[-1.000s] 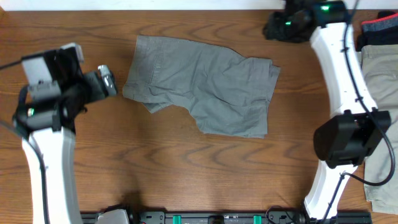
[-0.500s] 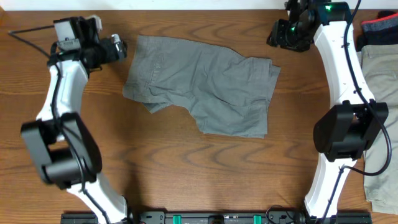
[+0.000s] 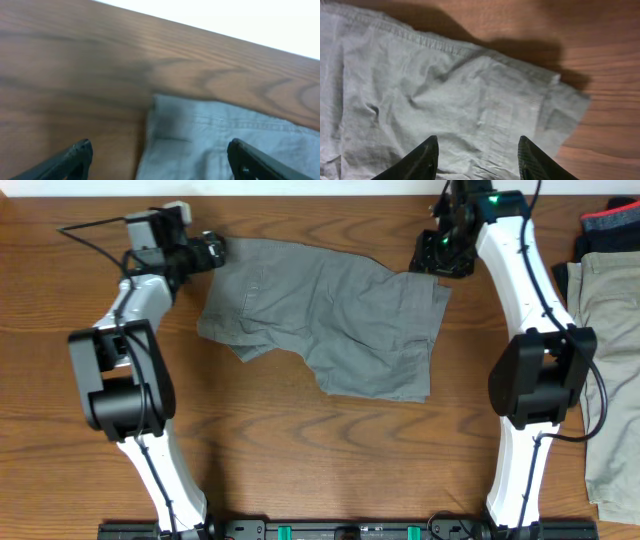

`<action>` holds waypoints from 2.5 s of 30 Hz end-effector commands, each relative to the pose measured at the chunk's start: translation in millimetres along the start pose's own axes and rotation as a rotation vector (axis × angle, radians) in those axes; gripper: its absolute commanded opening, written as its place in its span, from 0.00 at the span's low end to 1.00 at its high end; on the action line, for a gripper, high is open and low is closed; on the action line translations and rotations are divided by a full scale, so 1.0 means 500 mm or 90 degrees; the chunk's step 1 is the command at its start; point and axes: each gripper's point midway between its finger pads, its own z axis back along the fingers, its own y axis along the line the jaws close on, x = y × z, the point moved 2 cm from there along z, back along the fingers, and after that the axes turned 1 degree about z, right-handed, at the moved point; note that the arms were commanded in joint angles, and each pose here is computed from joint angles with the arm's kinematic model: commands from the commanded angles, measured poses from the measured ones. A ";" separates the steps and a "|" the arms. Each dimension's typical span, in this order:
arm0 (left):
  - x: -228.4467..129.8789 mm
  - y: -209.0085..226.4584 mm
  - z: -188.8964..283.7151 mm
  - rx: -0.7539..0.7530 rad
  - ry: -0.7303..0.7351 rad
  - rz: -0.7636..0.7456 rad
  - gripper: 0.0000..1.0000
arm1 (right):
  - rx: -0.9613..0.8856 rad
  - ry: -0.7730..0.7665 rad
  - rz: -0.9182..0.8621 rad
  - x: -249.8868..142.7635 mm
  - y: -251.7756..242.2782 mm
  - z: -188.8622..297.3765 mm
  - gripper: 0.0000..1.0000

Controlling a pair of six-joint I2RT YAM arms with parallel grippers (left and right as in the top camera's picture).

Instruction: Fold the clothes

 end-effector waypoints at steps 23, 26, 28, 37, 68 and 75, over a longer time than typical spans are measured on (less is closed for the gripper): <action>-0.079 0.007 -0.080 0.075 0.044 -0.011 0.71 | 0.000 0.058 0.018 -0.050 0.044 -0.025 0.42; -0.083 0.003 -0.080 0.067 0.051 -0.009 0.60 | -0.001 0.061 0.017 -0.051 0.044 -0.025 0.41; -0.085 -0.011 -0.079 0.035 0.057 -0.006 0.51 | -0.002 0.063 0.017 -0.053 0.043 -0.024 0.39; 0.003 -0.022 0.001 -0.016 0.010 0.000 0.29 | -0.009 0.067 0.015 -0.056 0.038 -0.024 0.38; -0.318 -0.019 0.229 0.156 0.525 0.143 0.07 | 0.039 0.220 -0.125 -0.153 -0.013 -0.149 0.01; -0.415 0.020 0.278 0.233 0.609 0.212 0.06 | -0.066 0.320 -0.164 -0.285 -0.081 -0.235 0.01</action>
